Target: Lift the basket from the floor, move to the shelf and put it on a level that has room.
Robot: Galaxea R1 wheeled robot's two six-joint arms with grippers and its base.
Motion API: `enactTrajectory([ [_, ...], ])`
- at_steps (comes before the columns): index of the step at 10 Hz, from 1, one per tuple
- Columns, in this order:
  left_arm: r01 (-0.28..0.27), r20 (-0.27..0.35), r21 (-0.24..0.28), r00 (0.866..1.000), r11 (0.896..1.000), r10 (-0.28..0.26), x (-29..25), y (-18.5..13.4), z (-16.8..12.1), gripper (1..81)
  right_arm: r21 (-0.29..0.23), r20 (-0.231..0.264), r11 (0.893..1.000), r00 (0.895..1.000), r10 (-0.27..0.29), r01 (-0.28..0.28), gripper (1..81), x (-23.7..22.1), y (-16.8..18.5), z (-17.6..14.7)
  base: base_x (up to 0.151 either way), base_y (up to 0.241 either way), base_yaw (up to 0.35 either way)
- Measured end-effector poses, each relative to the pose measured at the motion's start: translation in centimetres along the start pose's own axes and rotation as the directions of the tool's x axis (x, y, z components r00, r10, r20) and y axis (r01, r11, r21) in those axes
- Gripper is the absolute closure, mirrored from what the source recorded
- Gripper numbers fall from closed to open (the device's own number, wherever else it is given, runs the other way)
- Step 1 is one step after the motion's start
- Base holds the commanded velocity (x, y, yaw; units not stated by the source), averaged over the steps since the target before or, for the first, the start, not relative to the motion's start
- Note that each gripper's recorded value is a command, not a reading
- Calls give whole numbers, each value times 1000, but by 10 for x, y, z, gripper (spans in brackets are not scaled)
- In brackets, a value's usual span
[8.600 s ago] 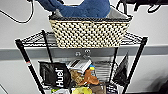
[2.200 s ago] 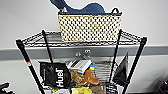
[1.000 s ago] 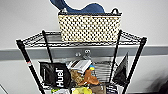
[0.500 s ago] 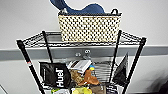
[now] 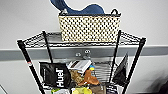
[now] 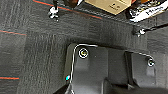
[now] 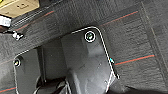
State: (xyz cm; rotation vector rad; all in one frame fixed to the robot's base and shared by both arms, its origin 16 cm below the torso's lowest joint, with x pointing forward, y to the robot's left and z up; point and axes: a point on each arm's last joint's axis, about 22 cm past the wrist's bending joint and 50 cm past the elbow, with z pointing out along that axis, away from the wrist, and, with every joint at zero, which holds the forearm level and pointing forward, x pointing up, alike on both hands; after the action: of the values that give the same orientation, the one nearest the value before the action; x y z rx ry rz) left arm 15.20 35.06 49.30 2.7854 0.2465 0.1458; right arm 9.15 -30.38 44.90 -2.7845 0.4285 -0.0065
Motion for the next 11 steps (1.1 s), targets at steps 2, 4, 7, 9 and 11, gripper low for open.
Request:
enactTrajectory([
  [2, -18, -11, 4, 1000, 1000, 18, -6, 15, 23, 10, -4, -19, 1000, 1000, -6, 6, 10, -12, -11, 13, 0, 0, 0],
  [4, -33, 20, -3, 999, 999, 33, -38, 33, 44, 10, -26, -37, 1000, 999, -16, 15, 10, -19, -17, 24, 0, 0, 0],
  [7, -60, 25, 19, 998, 998, 60, -54, 45, 65, 10, -42, -36, 999, 999, -20, 19, 10, -60, -33, 43, 0, 0, 0],
  [9, -83, 34, 16, 996, 996, 82, -70, 68, 83, 10, -43, -33, 999, 999, -19, 17, 10, -86, -41, 50, 0, 0, 0],
  [11, -98, 51, 28, 994, 995, 97, -90, 79, 93, 10, -58, -67, 998, 997, -25, 21, 10, -83, -47, 55, 0, 0, 0],
])
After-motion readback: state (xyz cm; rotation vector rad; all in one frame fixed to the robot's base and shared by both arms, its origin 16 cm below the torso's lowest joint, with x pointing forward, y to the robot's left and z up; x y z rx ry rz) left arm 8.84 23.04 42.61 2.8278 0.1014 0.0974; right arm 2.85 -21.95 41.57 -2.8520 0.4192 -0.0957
